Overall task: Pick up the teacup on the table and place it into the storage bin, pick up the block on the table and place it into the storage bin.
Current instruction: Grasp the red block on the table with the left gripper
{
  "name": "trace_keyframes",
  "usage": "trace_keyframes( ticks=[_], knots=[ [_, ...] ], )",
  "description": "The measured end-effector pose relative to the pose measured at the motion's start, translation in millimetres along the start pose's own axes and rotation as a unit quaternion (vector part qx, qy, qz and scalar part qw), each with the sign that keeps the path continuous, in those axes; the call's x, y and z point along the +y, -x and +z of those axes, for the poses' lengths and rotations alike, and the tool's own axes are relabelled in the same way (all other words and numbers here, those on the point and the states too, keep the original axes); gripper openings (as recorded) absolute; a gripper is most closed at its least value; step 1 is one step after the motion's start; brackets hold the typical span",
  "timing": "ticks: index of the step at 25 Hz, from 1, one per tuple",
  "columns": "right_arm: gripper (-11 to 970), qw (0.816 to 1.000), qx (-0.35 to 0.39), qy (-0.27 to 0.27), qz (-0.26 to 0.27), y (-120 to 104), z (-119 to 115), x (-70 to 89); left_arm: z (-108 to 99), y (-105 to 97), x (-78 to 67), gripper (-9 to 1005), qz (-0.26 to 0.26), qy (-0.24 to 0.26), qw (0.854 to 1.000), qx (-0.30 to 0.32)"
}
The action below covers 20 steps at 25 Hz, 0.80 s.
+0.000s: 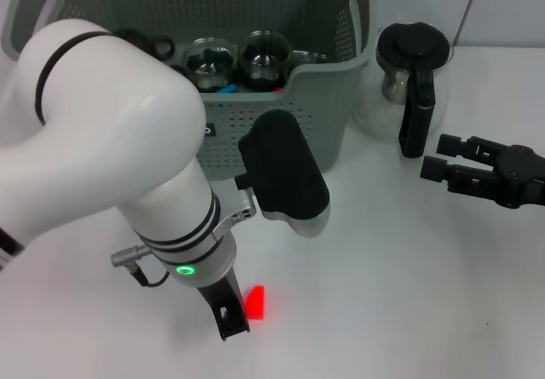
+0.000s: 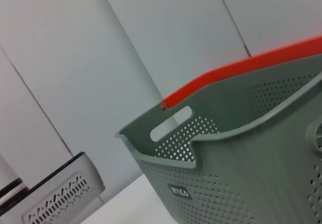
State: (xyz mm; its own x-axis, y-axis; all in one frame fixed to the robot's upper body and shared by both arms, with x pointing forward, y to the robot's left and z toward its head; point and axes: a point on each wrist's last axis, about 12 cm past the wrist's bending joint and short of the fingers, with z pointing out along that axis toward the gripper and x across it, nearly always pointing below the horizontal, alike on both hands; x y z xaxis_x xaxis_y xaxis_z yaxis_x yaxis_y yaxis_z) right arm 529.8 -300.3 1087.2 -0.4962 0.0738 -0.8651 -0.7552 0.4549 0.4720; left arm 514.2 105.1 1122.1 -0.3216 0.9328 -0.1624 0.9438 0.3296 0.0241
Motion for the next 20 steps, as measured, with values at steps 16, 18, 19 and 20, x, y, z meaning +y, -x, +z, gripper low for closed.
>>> trace_keyframes(
  ticks=[16, 18, 19, 20],
  knots=[
    [884, 1.000, 0.000, -0.001, 0.000, 0, 0, -0.3, -11, 5, -1.2, 210, 0.016, 0.015, 1.000, -0.015],
    [884, 1.000, 0.000, -0.001, 0.000, 0, 0, -0.3, -9, 6, -2.1, 247, 0.020, 0.015, 1.000, -0.013],
    [884, 1.000, 0.000, -0.001, 0.000, 0, 0, -0.3, -8, 6, -2.7, 265, 0.022, 0.014, 1.000, -0.012],
    [884, 1.000, 0.000, -0.001, 0.000, 0, 0, -0.3, -7, 7, -3.1, 283, 0.024, 0.015, 1.000, -0.012]
  ],
)
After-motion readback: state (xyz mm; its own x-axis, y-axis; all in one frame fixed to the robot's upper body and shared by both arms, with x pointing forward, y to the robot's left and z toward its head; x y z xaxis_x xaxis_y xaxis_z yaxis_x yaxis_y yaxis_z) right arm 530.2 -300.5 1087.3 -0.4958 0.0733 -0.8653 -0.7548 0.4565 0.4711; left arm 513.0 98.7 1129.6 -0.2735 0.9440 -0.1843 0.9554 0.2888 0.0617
